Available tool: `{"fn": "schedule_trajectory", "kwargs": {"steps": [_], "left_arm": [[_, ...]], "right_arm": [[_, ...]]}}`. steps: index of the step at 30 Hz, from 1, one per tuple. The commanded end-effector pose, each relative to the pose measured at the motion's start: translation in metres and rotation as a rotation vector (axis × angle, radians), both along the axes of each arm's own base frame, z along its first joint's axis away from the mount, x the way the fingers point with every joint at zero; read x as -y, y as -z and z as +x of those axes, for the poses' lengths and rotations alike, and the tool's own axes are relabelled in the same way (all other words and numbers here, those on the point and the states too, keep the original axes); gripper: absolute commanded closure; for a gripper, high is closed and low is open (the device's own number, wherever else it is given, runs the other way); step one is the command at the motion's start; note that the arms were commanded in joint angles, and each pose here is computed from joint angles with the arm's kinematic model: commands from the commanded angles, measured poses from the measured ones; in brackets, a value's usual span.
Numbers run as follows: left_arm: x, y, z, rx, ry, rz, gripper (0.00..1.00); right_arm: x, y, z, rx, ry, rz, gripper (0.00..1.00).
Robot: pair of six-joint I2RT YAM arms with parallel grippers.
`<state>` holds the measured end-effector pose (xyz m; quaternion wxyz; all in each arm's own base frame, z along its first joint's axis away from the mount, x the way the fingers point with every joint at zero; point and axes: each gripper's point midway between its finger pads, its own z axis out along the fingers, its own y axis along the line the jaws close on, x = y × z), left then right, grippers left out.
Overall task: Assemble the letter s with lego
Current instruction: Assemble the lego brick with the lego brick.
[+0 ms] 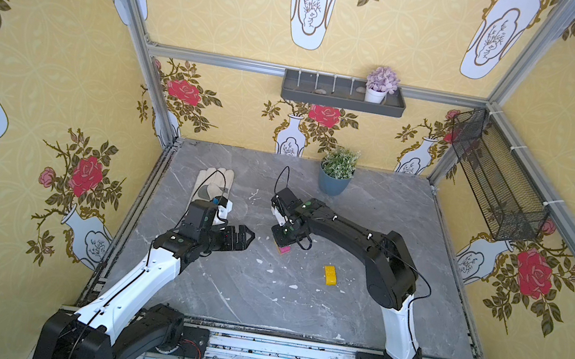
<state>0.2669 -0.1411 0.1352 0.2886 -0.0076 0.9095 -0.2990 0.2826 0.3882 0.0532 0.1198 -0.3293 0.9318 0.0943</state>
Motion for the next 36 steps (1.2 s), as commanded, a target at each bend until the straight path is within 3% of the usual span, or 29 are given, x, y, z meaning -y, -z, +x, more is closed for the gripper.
{"fn": "schedule_trajectory", "kwargs": {"steps": [1,13,36], "left_arm": [[0.001,0.000,0.000,0.002,0.012,0.000,0.01],[0.001,0.002,0.000,-0.003,0.010,0.002,0.01],[0.001,0.008,0.001,-0.023,0.012,0.007,0.01]], "right_arm": [[0.011,0.014,-0.006,-0.020,0.032,-0.056,0.75],[0.004,0.022,-0.019,-0.016,-0.040,-0.015,0.75],[0.022,0.043,-0.026,0.096,0.009,-0.014,0.76]]}}
